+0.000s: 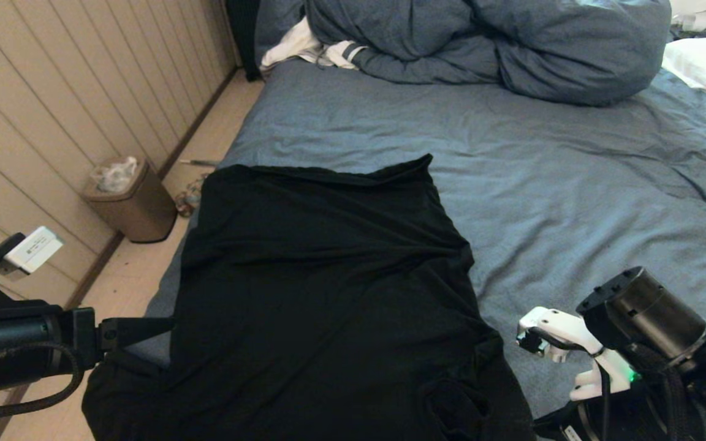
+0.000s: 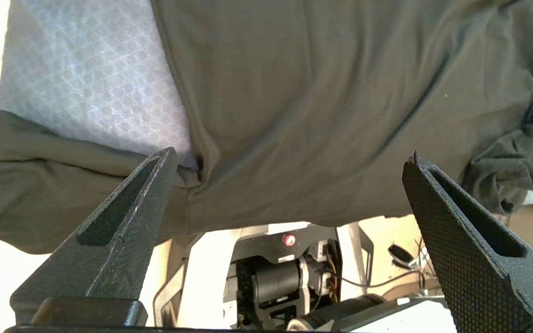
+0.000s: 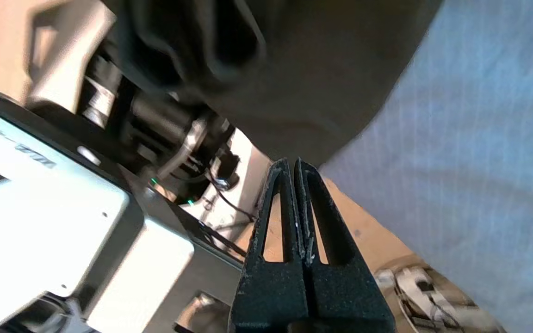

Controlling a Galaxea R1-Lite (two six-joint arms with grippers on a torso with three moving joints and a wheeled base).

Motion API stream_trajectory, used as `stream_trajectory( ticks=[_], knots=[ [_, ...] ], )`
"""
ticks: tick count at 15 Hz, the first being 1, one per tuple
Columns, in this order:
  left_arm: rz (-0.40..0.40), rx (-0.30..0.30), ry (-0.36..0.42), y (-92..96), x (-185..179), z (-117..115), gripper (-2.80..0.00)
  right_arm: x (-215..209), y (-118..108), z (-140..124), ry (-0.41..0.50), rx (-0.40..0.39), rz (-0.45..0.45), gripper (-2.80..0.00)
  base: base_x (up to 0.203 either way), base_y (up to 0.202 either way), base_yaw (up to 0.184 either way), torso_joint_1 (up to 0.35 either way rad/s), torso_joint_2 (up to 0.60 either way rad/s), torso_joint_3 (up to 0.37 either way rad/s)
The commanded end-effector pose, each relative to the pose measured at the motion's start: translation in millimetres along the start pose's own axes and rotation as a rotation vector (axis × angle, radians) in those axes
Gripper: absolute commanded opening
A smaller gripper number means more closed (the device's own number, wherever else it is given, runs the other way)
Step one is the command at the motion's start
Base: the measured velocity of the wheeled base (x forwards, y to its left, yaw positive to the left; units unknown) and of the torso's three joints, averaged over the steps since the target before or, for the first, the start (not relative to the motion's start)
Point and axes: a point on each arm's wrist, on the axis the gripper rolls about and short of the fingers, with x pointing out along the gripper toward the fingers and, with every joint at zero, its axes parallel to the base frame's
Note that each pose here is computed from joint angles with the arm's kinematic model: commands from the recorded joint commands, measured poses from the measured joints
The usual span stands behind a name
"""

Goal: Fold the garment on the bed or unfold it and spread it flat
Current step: Fold the black T-shirt

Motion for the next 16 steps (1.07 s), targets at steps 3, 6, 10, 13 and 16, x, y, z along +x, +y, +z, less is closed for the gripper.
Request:
stream_trajectory(
  ticks=[3, 6, 10, 13, 16],
  knots=[
    [0.0, -0.005, 0.013, 1.4, 4, 0, 0.0, 21, 4, 2, 0.091, -0.015, 0.005, -2.8, 0.0, 0.0, 0.0, 0.0, 0.0, 0.0],
    [0.003, -0.012, 0.026, 2.8, 7, 0, 0.0, 45, 14, 12, 0.121, -0.054, 0.02, -2.8, 0.0, 0.0, 0.0, 0.0, 0.0, 0.0],
    [-0.015, -0.013, 0.032, 2.6, 8, -1, 0.0, 76, 23, 46, 0.088, -0.063, 0.026, -2.8, 0.0, 0.0, 0.0, 0.0, 0.0, 0.0],
    [-0.014, -0.013, 0.033, 2.7, 8, 0, 0.0, 81, 24, 78, 0.017, -0.046, 0.03, -2.8, 0.0, 0.0, 0.0, 0.0, 0.0, 0.0],
    [-0.017, -0.012, 0.03, 2.3, 8, 1, 0.0, 80, 30, 110, -0.069, 0.0, 0.029, -2.8, 0.0, 0.0, 0.0, 0.0, 0.0, 0.0]
  ],
)
